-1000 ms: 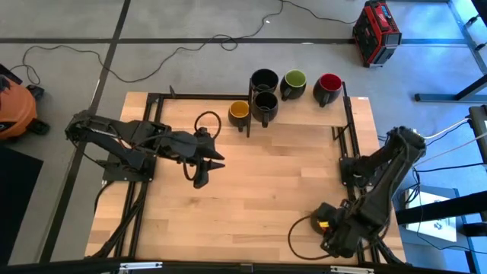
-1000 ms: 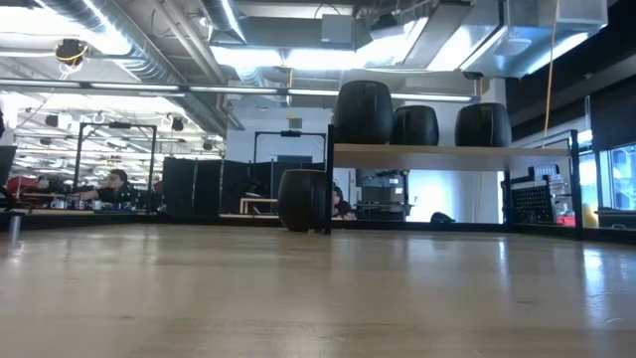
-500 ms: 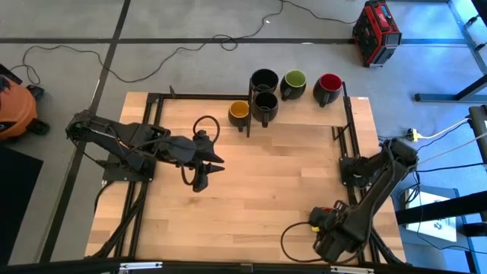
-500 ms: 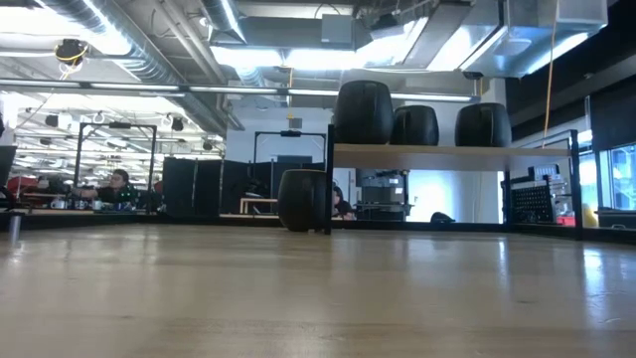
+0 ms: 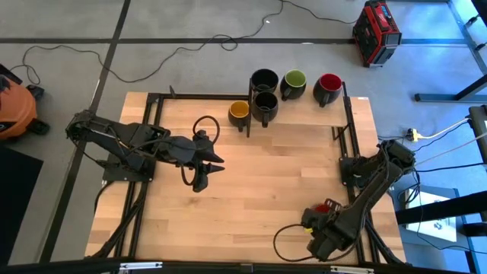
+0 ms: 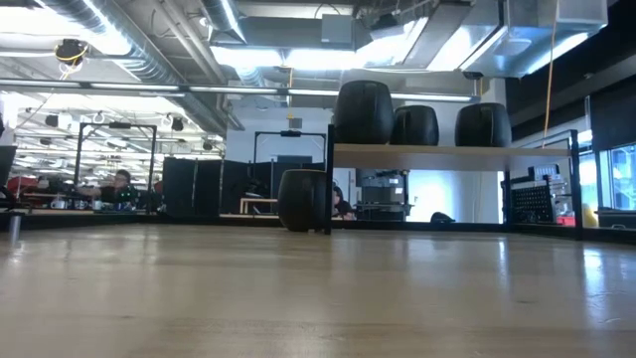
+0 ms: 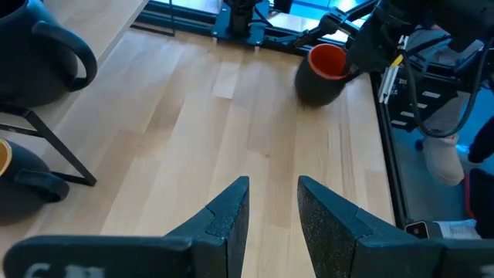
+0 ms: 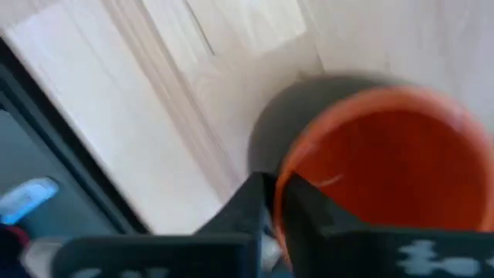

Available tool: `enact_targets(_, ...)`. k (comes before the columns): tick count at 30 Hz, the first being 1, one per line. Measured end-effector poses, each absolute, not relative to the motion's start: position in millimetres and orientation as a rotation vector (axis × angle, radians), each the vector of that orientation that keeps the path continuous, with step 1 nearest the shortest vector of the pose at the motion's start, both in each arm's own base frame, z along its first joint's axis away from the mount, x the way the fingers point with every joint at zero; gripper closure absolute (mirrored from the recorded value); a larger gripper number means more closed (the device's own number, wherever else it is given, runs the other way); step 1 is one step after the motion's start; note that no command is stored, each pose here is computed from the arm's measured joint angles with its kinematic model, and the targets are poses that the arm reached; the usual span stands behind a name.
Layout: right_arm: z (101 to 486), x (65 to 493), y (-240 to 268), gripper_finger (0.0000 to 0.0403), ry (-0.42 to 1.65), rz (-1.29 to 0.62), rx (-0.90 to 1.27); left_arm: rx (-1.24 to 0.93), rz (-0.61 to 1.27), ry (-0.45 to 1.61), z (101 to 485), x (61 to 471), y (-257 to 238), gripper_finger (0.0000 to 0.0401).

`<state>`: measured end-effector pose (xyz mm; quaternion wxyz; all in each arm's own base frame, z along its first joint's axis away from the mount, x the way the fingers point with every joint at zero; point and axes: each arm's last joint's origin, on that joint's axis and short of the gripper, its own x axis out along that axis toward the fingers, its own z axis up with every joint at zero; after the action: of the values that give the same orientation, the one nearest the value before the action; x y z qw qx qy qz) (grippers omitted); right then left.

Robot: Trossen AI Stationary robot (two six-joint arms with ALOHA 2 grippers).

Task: Place coffee mugs
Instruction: Put the black orange mug on the shelf

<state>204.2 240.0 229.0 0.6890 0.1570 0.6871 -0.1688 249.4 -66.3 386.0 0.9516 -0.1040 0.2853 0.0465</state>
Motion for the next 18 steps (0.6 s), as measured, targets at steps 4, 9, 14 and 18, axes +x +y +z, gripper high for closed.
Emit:
enact_targets(4, 228.4, 210.9, 233.5, 0.0392, 1.525, -0.353, 0.293, -0.205, 0.093, 0.583, 385.8, 249.2, -66.3, 0.0296)
enact_targets(9, 228.6, 220.5, 226.2, 0.0396, 1.509, -0.329, 0.275, -0.197, 0.086, 0.584, 385.8, 248.8, -67.8, 0.0296)
enact_targets(14, 231.0, 240.1, 206.6, 0.0394, 1.475, -0.338, 0.292, -0.189, 0.084, 0.584, 385.8, 248.8, -67.8, 0.0296)
enact_targets(18, 231.1, 259.0, 187.3, 0.0399, 1.450, -0.365, 0.346, -0.182, 0.081, 0.584, 385.8, 248.8, -67.8, 0.0296)
